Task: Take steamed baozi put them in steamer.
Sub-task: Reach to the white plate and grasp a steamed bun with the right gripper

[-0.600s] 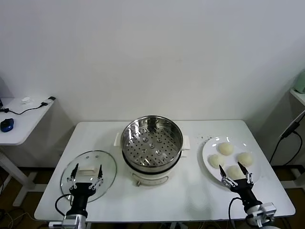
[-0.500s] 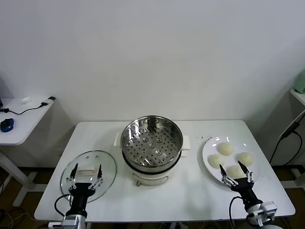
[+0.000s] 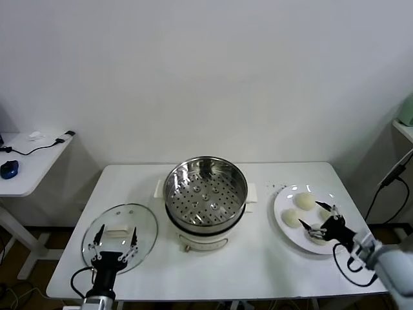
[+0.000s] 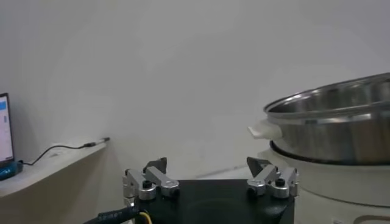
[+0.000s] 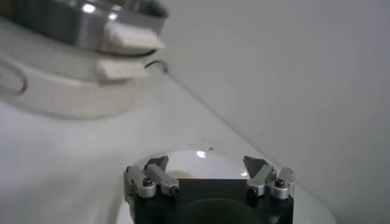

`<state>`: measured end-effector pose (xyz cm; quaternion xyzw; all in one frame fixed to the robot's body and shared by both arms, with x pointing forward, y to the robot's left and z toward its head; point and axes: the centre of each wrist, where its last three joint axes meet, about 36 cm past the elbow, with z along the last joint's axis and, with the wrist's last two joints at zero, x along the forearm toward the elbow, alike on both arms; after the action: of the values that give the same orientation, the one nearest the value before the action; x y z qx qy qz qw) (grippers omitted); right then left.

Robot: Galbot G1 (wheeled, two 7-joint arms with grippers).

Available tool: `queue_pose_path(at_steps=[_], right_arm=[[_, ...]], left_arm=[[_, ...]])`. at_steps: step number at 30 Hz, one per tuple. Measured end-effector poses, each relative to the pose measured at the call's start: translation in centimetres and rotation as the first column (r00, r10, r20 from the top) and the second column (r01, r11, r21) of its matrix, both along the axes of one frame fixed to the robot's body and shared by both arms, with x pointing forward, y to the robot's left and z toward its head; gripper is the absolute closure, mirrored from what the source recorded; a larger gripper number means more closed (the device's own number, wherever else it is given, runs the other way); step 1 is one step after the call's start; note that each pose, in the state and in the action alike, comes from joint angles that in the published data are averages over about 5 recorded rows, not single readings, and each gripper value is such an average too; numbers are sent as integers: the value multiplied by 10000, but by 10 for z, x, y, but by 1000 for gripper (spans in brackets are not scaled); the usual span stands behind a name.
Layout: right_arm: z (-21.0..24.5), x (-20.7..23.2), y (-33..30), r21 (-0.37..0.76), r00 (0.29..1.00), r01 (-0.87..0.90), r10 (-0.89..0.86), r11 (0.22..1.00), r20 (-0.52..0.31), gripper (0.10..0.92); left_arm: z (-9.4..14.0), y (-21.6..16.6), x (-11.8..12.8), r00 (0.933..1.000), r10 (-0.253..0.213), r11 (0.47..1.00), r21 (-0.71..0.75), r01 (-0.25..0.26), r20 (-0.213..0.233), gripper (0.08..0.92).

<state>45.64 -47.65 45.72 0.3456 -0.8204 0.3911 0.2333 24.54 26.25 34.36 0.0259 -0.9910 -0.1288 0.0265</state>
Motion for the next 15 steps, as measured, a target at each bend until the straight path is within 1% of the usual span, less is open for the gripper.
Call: queue_pose_path(at_steps=[3, 7, 10, 15], right_arm=[[20, 28, -11, -1122, 9939, -855, 769, 9900, -790, 200], [38, 62, -26, -2386, 9746, -1779, 1374, 9547, -1770, 200], [48, 87, -34, -3044, 9567, -2332, 1618, 9236, -2420, 200], [61, 133, -34, -3783, 9230, -3177, 1923, 8695, -3334, 200]], left_arm=[[-2, 0, 0, 10000, -32, 10000, 4, 32, -39, 177], [-4, 0, 1, 9999, -55, 10000, -1, 55, -93, 177], [-4, 0, 2, 9999, -31, 10000, -22, 30, -122, 177], [-4, 3, 4, 9998, 92, 9999, -69, -93, -184, 177]])
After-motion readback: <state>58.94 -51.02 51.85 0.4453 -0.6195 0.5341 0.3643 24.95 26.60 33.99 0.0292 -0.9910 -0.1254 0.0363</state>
